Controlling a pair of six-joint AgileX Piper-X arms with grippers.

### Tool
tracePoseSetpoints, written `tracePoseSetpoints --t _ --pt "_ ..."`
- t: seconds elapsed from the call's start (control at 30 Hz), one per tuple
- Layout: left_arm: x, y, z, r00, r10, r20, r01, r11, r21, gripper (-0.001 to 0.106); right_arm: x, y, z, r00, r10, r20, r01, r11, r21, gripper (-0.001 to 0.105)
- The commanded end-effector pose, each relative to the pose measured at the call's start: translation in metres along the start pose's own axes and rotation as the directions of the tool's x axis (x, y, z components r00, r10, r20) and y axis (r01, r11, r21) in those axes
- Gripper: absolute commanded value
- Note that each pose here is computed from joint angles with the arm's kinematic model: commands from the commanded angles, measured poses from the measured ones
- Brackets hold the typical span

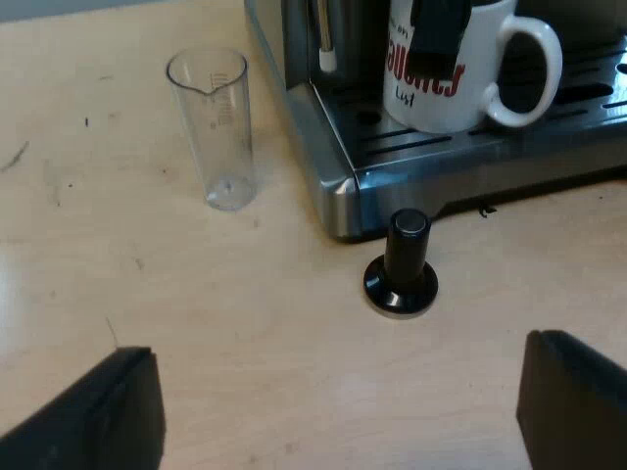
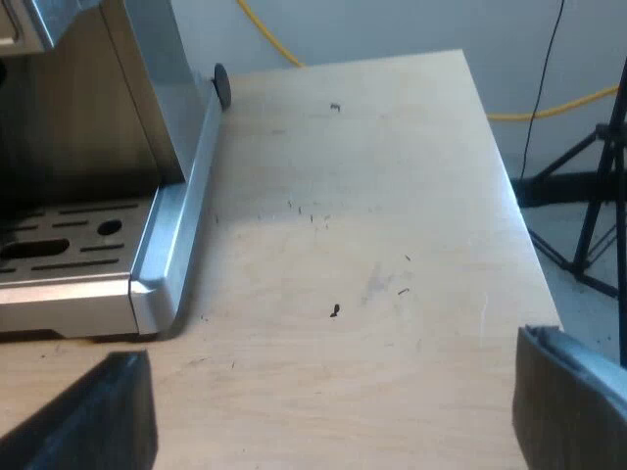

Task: Place mug into machine

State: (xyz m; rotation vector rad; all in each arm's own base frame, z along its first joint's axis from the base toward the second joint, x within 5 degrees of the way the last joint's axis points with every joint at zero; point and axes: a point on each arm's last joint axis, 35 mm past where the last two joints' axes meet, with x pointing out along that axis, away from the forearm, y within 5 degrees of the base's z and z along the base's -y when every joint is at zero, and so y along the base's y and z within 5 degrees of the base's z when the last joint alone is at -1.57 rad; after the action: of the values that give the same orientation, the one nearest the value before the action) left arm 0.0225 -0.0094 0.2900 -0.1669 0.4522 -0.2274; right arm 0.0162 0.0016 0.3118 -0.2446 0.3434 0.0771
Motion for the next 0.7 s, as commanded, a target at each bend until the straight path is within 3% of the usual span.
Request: tracePoseSetpoints --t 0.03,0.3,0.7 --pt "0.002 0.0 0.003 1.0 0.006 0.011 -0.006 1.0 0.004 0.081 0.003 0.0 0.002 1.0 0.003 0.0 -0.003 1.0 -0.009 0.076" --pt "0.002 0.0 0.003 1.0 0.006 0.011 -0.006 1.0 0.004 0.081 0.017 0.003 -0.014 0.997 0.021 -0.068 -0.021 1.0 0.004 0.076" --pt "0.002 0.0 0.003 1.0 0.006 0.011 -0.006 1.0 0.004 0.081 0.017 0.003 -0.014 0.998 0.02 -0.065 -0.02 1.0 0.011 0.076"
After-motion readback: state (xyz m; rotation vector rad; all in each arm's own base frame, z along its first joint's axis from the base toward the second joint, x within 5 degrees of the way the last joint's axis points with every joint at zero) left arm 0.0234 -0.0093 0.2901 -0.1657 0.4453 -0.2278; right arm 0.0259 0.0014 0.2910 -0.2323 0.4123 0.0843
